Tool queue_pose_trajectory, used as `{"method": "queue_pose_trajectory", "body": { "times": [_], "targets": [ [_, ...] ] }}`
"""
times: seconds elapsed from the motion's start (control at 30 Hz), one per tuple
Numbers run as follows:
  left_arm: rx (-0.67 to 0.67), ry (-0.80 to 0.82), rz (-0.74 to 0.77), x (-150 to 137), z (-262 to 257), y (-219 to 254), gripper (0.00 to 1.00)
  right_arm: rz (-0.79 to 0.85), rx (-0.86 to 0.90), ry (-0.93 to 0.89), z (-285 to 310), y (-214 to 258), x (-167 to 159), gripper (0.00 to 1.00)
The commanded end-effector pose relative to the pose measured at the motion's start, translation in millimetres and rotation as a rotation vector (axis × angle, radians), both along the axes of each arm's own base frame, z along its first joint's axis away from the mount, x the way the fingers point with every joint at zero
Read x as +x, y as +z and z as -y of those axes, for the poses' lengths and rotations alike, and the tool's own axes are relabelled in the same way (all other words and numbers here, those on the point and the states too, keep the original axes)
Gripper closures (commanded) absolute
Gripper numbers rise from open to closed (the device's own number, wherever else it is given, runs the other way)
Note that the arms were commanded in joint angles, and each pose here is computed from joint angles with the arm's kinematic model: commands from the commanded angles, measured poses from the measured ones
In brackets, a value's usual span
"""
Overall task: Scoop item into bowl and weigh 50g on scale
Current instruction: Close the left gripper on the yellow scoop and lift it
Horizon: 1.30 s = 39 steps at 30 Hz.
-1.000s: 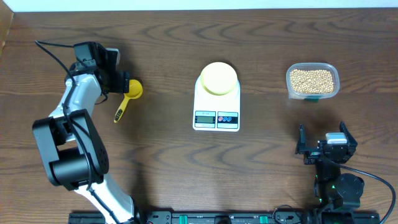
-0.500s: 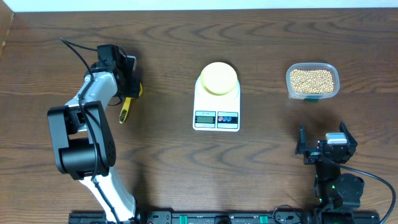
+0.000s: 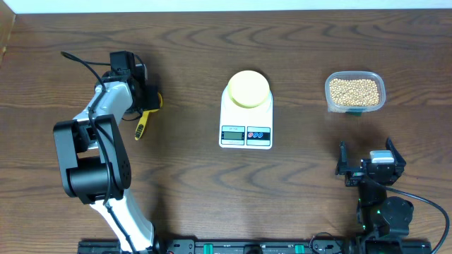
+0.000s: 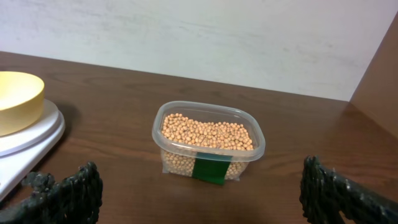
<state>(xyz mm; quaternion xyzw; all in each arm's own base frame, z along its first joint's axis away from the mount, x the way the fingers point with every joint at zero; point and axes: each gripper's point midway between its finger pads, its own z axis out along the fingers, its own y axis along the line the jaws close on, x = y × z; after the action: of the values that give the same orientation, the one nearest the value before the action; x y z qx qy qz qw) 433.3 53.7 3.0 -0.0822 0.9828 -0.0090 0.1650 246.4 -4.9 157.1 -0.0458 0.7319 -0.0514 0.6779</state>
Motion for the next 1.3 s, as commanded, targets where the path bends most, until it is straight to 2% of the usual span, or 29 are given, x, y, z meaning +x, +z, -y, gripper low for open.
{"method": "queue_pose_trajectory", "body": {
  "times": [0.0,0.07,0.17,0.2,0.37,0.43,0.57,0.63,0.67,0.97,1.27],
  "targets": [
    [0.014,0.007,0.006,3.3,-4.3,-0.4,0.12,-0.002,-0.008,0.001,-0.8,-1.1,-0.2,0.01],
    [0.031,-0.037,0.02,6.7,-4.7,0.9,0.08,-0.001,-0.008,0.001,-0.8,-1.0,-0.1,0.01],
    [0.062,-0.121,0.027,8.8,-4.8,1.6,0.09,-0.001,-0.008,0.001,-0.8,-1.0,-0.1,0.01],
    [0.069,-0.139,0.027,8.7,-4.9,1.6,0.12,-0.001,-0.008,0.001,-0.8,-1.0,-0.1,0.01],
    [0.081,-0.167,0.035,10.5,-5.2,2.0,0.4,-0.001,-0.008,0.001,-0.8,-1.0,-0.1,0.01],
    [0.083,-0.166,0.046,13.1,-5.6,3.0,0.56,-0.001,-0.008,0.001,-0.8,-1.0,-0.1,0.01],
    [0.088,-0.164,0.066,17.7,-6.2,4.9,0.67,-0.001,-0.008,0.001,-0.8,-1.0,-0.1,0.01],
    [0.087,-0.162,0.071,18.8,-6.3,5.4,0.82,-0.001,-0.008,0.001,-0.8,-1.0,-0.1,0.01],
    [0.083,-0.149,0.072,19.0,-6.4,5.5,0.92,-0.001,-0.008,0.001,-0.8,-1.0,-0.1,0.01],
    [-0.024,0.128,0.081,18.3,-6.3,9.4,0.93,-0.001,-0.008,0.001,-0.8,-1.0,-0.1,0.01],
    [-0.069,0.233,0.133,13.7,-3.0,52.0,0.92,-0.001,-0.008,0.001,-0.8,-1.0,-0.1,0.01]
  ]
}}
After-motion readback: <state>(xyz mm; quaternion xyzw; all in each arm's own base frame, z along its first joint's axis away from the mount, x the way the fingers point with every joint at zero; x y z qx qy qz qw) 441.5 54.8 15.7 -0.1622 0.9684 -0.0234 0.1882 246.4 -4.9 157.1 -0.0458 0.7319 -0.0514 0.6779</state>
